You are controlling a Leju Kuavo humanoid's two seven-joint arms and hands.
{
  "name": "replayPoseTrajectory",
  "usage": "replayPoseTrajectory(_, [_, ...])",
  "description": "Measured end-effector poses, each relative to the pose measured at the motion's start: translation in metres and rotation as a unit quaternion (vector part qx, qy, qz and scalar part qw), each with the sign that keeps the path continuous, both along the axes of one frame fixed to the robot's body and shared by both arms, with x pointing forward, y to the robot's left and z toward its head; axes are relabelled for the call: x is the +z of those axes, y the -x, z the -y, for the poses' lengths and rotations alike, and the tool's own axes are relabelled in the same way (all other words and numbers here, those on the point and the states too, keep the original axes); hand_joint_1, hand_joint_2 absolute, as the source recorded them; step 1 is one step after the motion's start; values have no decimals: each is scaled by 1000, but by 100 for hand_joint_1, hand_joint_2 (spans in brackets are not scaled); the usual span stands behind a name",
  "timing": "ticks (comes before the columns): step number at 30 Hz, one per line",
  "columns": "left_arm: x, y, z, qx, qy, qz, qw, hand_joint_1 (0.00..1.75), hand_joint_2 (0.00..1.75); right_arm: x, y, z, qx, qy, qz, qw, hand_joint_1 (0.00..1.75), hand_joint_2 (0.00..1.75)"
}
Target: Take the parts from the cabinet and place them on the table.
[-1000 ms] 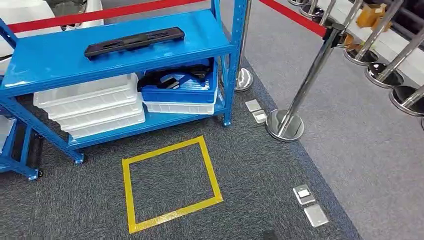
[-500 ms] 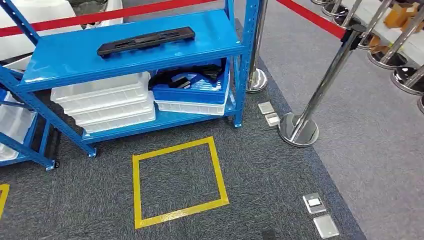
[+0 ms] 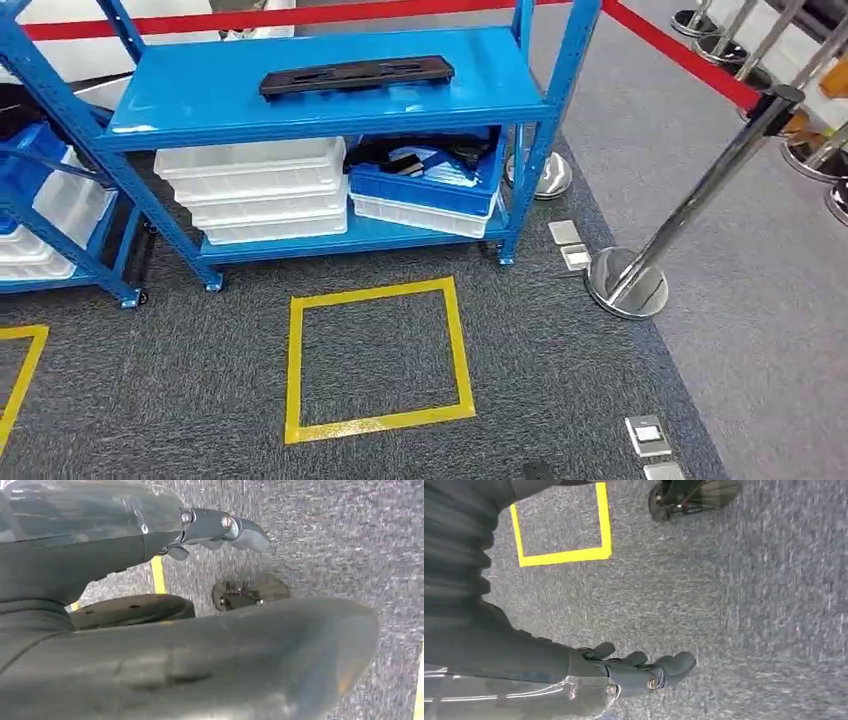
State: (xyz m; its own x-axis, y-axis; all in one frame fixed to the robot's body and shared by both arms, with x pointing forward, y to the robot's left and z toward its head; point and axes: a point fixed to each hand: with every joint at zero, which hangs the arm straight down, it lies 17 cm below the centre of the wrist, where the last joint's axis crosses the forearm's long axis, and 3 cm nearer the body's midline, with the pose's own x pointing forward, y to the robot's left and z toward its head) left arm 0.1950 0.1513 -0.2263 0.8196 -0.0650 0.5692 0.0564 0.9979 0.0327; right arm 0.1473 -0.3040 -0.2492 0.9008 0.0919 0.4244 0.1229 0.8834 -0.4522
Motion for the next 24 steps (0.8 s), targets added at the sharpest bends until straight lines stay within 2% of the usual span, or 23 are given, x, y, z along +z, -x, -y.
replayPoseTrajectory(6, [0,1,1,-1,1,-1,1000,0,0,-2,5,-2,-2,-6,-5,1000,0,175])
replayPoseTrajectory(10, [0,0,1,-6,0,-1,1000,0,0,-7,5,-17,-11,-52,-13,998,0,175])
replayPoseTrajectory(11, [0,0,2,-7,0,-1,1000,0,0,-9,8,-20,-12,-59,-16,998,0,0])
replayPoseTrajectory(24, [0,-1,3,-17,-3,-2,1000,0,0,-14,13,-39,-27,-108,-33,993,0,0])
